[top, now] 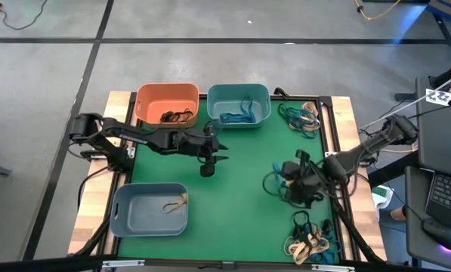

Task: Sort rubber bands into baskets
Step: Put the blue rubber band into the green bin

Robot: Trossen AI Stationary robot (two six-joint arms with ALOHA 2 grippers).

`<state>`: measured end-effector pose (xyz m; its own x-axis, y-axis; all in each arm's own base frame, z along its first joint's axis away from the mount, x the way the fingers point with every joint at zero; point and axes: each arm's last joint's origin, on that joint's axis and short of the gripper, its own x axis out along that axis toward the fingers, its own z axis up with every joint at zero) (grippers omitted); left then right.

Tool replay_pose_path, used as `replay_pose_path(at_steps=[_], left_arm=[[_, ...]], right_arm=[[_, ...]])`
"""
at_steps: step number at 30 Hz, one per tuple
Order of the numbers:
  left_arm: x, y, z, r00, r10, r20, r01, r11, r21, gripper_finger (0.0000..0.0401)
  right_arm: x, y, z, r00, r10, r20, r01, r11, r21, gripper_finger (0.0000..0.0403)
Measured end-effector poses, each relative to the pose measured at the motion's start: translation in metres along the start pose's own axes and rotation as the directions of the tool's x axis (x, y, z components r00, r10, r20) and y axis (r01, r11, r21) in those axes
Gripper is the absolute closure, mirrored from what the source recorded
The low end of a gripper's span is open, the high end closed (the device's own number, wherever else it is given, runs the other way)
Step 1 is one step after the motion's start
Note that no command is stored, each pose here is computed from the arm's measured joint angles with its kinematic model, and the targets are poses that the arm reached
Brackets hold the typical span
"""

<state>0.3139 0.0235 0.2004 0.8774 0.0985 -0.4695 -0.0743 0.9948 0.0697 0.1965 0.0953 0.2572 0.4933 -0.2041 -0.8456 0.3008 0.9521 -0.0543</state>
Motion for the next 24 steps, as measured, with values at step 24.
replay_pose_path(at_steps=[24], left_arm=[[-0.044,0.005,-0.018,0.983,0.029,0.179,-0.035,0.999,0.027,0.0242]], right_arm=[[0.007,-0.138,0.125,0.803,-0.392,0.450,0.425,0.905,0.030,0.0394]])
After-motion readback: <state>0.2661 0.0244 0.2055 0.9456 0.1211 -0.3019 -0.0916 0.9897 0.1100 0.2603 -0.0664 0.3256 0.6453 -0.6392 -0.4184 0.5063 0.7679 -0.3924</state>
